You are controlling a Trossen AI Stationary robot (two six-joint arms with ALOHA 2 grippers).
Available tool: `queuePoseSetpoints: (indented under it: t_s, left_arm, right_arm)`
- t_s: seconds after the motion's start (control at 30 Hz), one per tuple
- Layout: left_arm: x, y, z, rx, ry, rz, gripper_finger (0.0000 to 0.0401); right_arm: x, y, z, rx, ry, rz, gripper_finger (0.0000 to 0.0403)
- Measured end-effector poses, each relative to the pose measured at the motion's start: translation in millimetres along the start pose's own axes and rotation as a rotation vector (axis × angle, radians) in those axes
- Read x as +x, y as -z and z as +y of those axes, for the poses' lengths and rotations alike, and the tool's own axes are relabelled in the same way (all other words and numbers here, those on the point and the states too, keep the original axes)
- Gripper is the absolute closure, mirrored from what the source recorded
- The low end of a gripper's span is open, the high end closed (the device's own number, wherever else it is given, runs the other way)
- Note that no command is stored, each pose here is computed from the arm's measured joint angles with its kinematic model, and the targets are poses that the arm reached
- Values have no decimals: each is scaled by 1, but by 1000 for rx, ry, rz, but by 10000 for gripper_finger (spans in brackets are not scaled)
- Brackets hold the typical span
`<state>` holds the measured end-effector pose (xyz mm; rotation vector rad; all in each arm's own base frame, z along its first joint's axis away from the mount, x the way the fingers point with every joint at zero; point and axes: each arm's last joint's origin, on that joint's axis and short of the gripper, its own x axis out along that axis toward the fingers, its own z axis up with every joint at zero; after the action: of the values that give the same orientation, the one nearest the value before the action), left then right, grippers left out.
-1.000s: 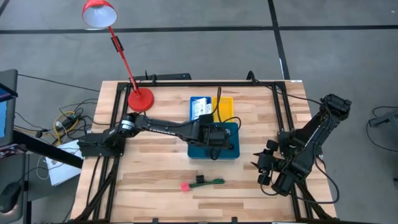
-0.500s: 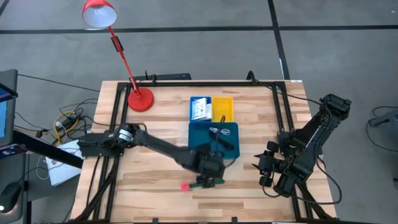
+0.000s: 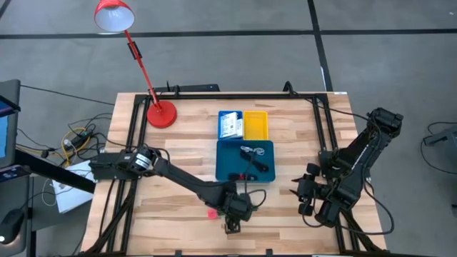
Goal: Pick and place items into bin
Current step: Put the green charger cable into the large blue bin
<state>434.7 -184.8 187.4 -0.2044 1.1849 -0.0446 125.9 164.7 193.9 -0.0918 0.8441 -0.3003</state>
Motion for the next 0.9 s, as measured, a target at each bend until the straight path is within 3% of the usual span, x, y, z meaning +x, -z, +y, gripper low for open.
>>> queuePoseSetpoints:
  t_s: [0.07,0.47,0.9]
  left_arm:
    - [4,-2,-4,19,40,-20,239]
    - [35,-1,3,67,29,5,239]
    - [34,-7,-3,136,54,-36,239]
  right_arm:
    - [0,0,1,4,-5,-1,237]
    - [0,-1,1,4,-8,-3,236]
    - [0,-1,1,3,-9,-3,238]
